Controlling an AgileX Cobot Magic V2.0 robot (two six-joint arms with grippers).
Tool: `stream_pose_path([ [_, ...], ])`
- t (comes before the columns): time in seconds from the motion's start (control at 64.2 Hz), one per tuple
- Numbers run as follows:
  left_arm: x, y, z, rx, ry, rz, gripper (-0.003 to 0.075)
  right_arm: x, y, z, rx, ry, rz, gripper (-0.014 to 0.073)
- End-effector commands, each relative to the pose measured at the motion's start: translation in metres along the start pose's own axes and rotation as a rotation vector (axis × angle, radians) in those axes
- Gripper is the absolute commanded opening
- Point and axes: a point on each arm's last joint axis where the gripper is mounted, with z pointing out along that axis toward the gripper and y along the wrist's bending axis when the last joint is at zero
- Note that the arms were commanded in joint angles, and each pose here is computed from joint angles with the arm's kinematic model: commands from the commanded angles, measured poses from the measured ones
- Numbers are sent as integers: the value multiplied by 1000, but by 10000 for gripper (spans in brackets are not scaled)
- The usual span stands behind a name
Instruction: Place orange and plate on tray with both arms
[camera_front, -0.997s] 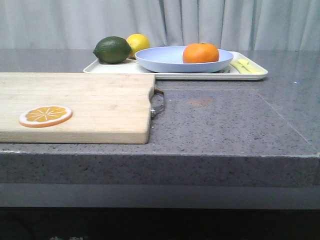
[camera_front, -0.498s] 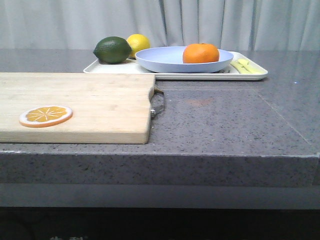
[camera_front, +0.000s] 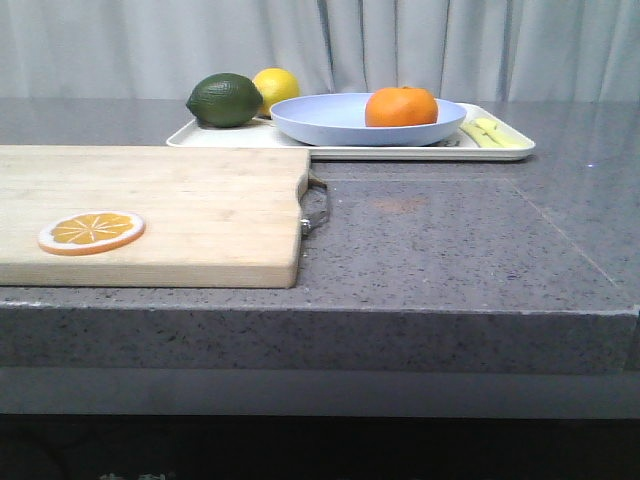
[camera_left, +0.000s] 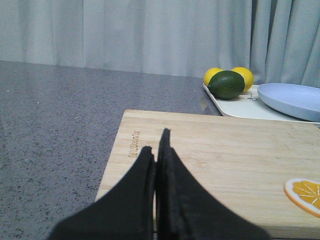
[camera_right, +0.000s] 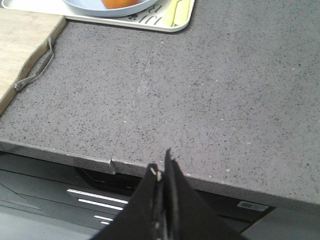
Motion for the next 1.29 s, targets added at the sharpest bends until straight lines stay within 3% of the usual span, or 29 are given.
stream_pose_path([
  [0.0, -7, -1, -2, 18, -102, -13, -18, -11, 0, -3, 8, -77, -9, -69],
  [1.277, -6, -3, -2, 44, -92, 20, -18, -11, 0, -3, 8, -77, -9, -69],
])
